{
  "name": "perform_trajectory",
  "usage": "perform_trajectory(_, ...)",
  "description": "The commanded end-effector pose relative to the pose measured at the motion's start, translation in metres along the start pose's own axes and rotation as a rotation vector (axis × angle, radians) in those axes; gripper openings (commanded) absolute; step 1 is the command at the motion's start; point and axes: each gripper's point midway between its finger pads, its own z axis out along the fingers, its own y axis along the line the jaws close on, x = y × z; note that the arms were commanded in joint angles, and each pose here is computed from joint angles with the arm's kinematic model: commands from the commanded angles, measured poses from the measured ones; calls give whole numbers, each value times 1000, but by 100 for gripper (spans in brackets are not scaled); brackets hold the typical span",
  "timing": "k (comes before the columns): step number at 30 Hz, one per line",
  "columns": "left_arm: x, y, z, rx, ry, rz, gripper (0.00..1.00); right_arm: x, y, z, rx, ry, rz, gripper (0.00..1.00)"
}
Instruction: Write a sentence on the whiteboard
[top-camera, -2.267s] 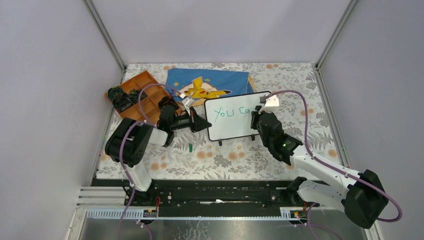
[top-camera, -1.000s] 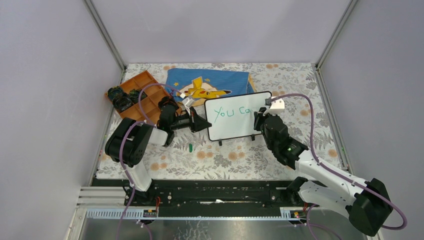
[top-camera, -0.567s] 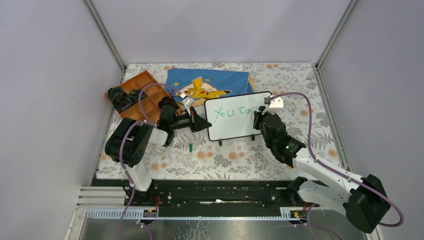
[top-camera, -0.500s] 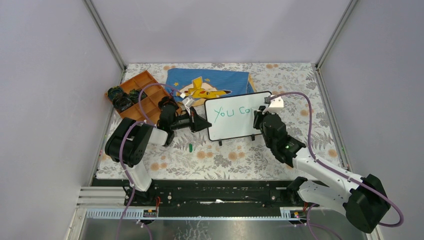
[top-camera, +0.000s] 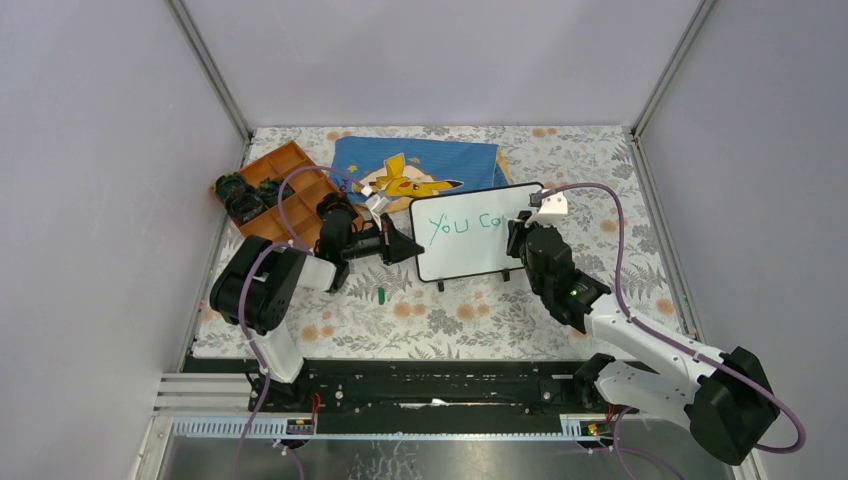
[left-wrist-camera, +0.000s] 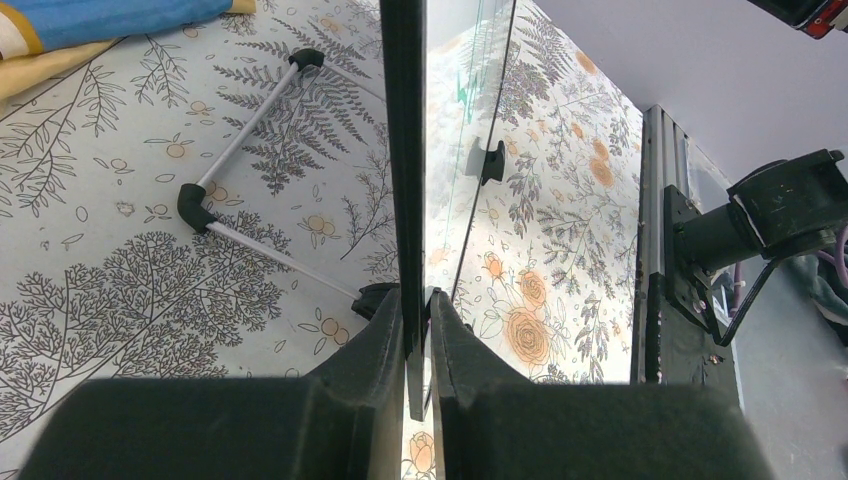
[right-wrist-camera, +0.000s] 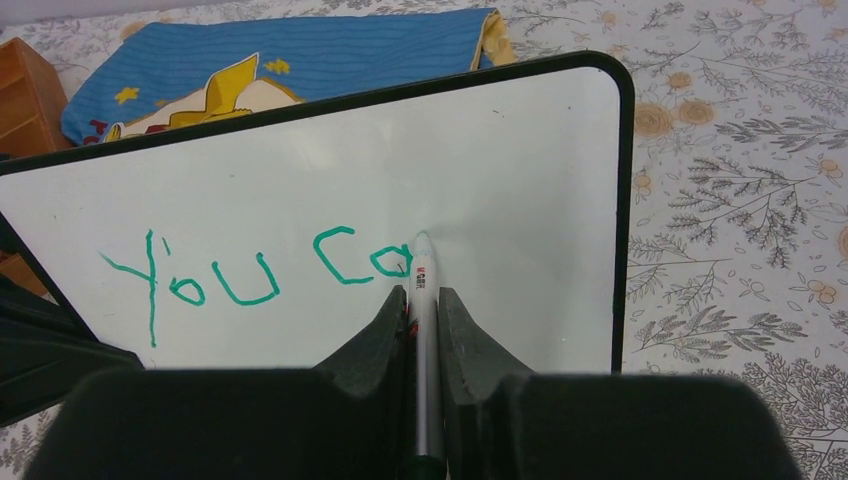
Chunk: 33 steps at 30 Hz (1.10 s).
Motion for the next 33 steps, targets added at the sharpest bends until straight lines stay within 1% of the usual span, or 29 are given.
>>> perform_trajectory(1,28,4,0,-34,81,-35,0,-7,3,-1,-19,-14,41,0)
perform_trajectory(9,28,4,0,-35,80,-36,0,12,-5,-7,-5,23,44,0)
perform_trajectory(13,27,4,0,-36,81,-35,0,13,-6,-7,-2,26,46,0)
perform_trajectory(26,28,4,0,-35,83,-32,0,-19,6,2,-15,-30,36,0)
perform_trajectory(33,28,4,0,-36,84,-33,0,-24,5,5,-1,-39,28,0)
